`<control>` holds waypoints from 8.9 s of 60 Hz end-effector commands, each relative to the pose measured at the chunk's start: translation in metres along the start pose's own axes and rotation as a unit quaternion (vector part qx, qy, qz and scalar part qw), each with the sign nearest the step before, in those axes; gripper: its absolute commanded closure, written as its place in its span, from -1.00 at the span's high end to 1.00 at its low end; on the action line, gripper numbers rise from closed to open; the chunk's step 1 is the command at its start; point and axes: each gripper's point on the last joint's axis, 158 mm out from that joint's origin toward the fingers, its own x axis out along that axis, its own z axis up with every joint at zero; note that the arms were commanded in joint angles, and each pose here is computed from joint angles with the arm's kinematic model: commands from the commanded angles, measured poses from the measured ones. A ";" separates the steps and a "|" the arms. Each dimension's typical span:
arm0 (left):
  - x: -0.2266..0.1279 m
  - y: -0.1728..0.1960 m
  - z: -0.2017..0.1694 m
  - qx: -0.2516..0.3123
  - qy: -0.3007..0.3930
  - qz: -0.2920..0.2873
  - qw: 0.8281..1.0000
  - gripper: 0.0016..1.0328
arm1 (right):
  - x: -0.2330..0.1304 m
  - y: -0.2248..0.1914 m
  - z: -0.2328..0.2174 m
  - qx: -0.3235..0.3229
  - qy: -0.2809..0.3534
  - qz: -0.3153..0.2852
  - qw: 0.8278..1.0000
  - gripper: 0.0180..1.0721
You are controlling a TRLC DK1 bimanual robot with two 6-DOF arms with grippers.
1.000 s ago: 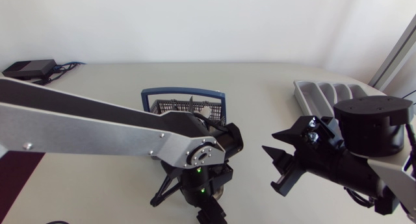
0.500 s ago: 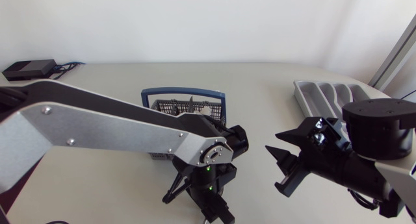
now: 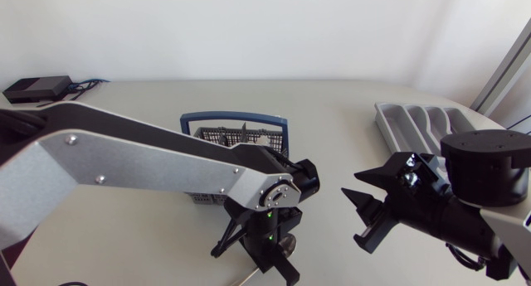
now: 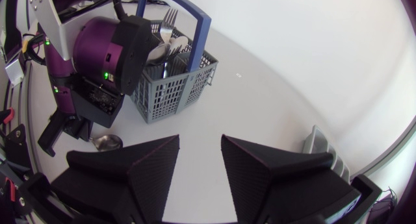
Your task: Sort the cutlery from the basket into the organizer compartments.
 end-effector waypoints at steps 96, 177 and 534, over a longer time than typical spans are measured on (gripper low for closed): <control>-0.338 0.032 0.139 -0.099 -0.535 -0.126 0.830 -0.94 | -0.010 -0.009 0.130 0.209 -0.099 0.218 0.948 0.22; -0.364 0.043 0.139 -0.115 -0.568 -0.145 0.802 -0.34 | 0.013 0.013 0.142 0.210 -0.065 0.233 0.947 -0.87; -0.172 0.137 -0.055 0.100 -0.501 0.180 0.841 0.15 | 0.019 -0.062 0.016 0.091 0.101 0.041 0.990 0.76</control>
